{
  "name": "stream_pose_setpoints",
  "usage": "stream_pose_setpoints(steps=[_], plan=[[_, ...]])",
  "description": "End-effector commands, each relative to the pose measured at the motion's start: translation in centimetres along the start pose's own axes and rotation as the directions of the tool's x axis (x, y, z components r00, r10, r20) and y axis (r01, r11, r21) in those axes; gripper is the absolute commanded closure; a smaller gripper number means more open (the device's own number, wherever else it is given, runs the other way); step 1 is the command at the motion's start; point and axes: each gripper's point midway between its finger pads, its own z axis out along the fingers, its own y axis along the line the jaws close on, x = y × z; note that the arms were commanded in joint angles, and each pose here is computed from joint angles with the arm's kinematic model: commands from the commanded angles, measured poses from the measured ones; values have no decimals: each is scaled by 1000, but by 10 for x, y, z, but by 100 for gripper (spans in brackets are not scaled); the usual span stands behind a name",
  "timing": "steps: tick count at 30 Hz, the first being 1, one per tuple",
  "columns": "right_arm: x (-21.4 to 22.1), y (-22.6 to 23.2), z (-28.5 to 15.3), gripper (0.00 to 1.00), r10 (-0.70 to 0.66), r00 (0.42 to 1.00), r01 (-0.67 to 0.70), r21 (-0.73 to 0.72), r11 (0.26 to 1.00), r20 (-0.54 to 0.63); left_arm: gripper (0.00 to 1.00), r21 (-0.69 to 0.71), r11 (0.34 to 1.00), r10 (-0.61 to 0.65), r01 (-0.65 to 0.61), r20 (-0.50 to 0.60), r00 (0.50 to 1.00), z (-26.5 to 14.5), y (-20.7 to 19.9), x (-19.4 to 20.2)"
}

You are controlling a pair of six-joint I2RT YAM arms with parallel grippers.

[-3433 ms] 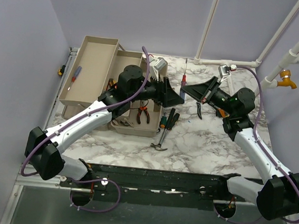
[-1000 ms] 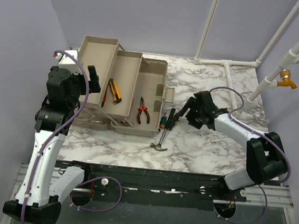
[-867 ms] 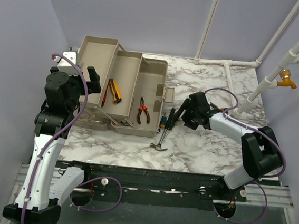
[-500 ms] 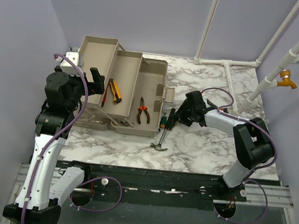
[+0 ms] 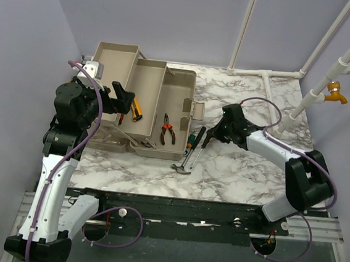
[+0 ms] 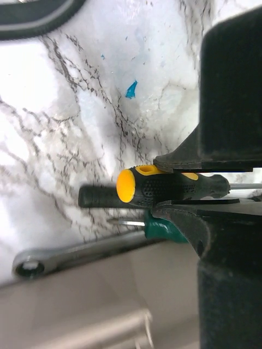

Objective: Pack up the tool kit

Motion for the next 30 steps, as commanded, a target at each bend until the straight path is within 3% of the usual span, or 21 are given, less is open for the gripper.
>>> stream_pose_setpoints(steps=[1, 8, 13, 19, 24, 27, 30], plan=[[-21, 6, -35, 99, -73, 992, 77, -33, 996, 107, 2, 213, 974, -74, 78, -25, 997, -4, -42, -3], [-29, 46, -79, 99, -117, 982, 152, -252, 956, 147, 1, 377, 910, -103, 171, -193, 976, 9, -106, 45], [-35, 83, -122, 99, -111, 978, 181, -445, 877, 179, 2, 487, 835, -97, 256, -327, 940, 22, -157, 83], [-38, 133, -194, 99, -102, 973, 220, -692, 688, 208, 5, 547, 789, -50, 281, -398, 916, 32, -183, 93], [-36, 159, -240, 99, -89, 973, 227, -821, 523, 212, 14, 629, 700, -35, 338, -442, 896, 27, -208, 93], [-35, 168, -253, 98, -97, 975, 223, -857, 465, 201, 17, 684, 622, -35, 382, -463, 886, 20, -223, 92], [-32, 174, -261, 98, -110, 977, 211, -883, 421, 181, 22, 703, 584, -36, 407, -478, 878, 19, -232, 91]])
